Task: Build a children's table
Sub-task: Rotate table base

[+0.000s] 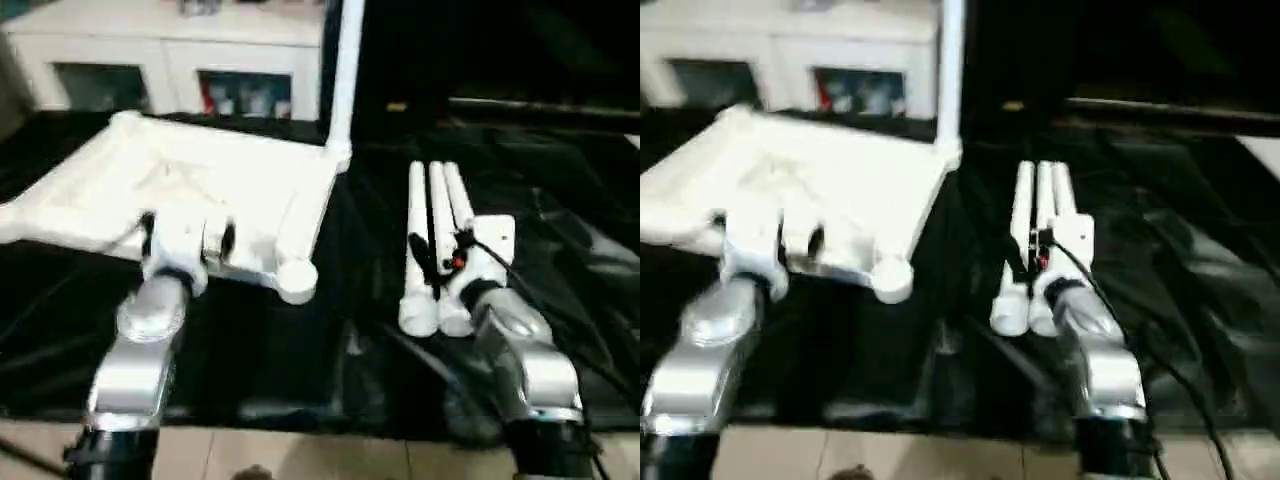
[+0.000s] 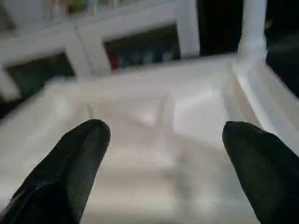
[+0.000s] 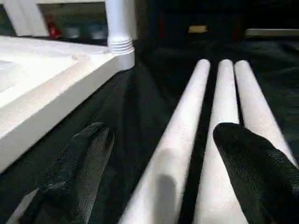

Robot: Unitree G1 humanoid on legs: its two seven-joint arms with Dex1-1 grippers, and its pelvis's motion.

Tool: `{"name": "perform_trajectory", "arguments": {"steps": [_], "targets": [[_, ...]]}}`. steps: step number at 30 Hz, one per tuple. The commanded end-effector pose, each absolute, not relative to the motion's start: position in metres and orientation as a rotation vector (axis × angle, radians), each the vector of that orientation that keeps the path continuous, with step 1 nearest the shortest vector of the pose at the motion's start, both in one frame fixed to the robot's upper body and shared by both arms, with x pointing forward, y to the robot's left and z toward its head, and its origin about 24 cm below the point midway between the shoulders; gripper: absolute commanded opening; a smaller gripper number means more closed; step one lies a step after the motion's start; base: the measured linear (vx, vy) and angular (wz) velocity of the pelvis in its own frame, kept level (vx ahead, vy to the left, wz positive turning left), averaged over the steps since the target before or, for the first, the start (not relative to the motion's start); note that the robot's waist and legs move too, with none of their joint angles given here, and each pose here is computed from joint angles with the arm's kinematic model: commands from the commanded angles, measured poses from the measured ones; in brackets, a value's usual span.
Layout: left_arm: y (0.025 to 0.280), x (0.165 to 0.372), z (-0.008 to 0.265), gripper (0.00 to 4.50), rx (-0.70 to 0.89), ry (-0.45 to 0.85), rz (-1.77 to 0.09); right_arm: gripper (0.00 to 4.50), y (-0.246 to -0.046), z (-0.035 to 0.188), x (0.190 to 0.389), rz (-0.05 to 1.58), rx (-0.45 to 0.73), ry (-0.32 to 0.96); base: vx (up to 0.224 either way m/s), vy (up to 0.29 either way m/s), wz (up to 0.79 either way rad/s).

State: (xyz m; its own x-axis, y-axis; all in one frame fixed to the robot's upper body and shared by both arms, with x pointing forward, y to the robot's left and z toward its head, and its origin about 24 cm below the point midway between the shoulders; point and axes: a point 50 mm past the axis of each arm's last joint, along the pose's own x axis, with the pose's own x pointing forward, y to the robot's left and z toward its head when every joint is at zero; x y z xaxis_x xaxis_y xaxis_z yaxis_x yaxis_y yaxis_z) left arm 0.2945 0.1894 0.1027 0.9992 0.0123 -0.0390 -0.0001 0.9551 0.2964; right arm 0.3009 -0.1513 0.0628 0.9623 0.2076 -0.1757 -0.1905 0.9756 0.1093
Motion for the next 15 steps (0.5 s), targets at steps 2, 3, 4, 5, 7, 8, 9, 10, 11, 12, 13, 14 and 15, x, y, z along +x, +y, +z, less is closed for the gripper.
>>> {"name": "perform_trajectory", "arguments": {"steps": [2, 3, 4, 5, 7, 8, 9, 10, 11, 12, 13, 14, 15], "targets": [[0.189, 0.294, 0.101, 4.46, 0.292, 0.046, 0.023, 3.91, -0.146, 0.067, 0.303, 0.236, 0.094, 0.195, -0.046, 0.224, 0.06], [0.191, 0.294, 0.102, 4.46, 0.292, 0.047, 0.042, 3.91, -0.143, 0.067, 0.304, 0.252, 0.088, 0.199, -0.057, 0.193, 0.09], [0.192, 0.294, 0.103, 4.46, 0.307, 0.031, 0.057, 3.91, -0.141, 0.069, 0.304, 0.271, 0.079, 0.197, -0.048, 0.113, 0.05], [0.192, 0.294, 0.104, 4.46, 0.316, 0.021, 0.064, 3.91, -0.140, 0.069, 0.304, 0.282, 0.075, 0.195, -0.057, 0.037, -0.05], [0.194, 0.294, 0.103, 4.46, 0.306, 0.030, 0.085, 3.91, -0.137, 0.070, 0.305, 0.322, 0.044, 0.205, -0.074, 0.001, -0.08], [0.194, 0.293, 0.102, 4.46, 0.297, 0.036, 0.086, 3.91, -0.136, 0.070, 0.307, 0.333, 0.035, 0.212, -0.121, -0.107, -0.13], [0.193, 0.291, 0.102, 4.46, 0.316, 0.045, 0.073, 3.91, -0.136, 0.071, 0.312, 0.342, 0.010, 0.225, -0.121, -0.107, -0.13], [0.192, 0.290, 0.102, 4.46, 0.312, 0.048, 0.059, 3.91, -0.136, 0.072, 0.316, 0.343, 0.004, 0.237, -0.126, -0.146, -0.15], [0.191, 0.289, 0.102, 4.46, 0.301, 0.051, 0.047, 3.91, -0.136, 0.072, 0.319, 0.343, 0.002, 0.251, -0.147, -0.163, -0.07], [0.189, 0.289, 0.102, 4.46, 0.309, 0.050, 0.023, 3.91, -0.136, 0.073, 0.324, 0.339, 0.003, 0.282, -0.147, -0.163, -0.07], [0.189, 0.289, 0.102, 4.46, 0.309, 0.050, 0.023, 3.91, -0.136, 0.073, 0.324, 0.339, 0.003, 0.282, -0.161, -0.145, -0.07], [0.186, 0.289, 0.103, 4.46, 0.319, 0.046, -0.027, 3.91, -0.136, 0.074, 0.333, 0.343, 0.000, 0.335, -0.149, -0.085, -0.19], [0.184, 0.289, 0.104, 4.46, 0.319, 0.043, -0.050, 3.91, -0.135, 0.075, 0.337, 0.349, -0.001, 0.355, -0.149, -0.085, -0.19]]}}
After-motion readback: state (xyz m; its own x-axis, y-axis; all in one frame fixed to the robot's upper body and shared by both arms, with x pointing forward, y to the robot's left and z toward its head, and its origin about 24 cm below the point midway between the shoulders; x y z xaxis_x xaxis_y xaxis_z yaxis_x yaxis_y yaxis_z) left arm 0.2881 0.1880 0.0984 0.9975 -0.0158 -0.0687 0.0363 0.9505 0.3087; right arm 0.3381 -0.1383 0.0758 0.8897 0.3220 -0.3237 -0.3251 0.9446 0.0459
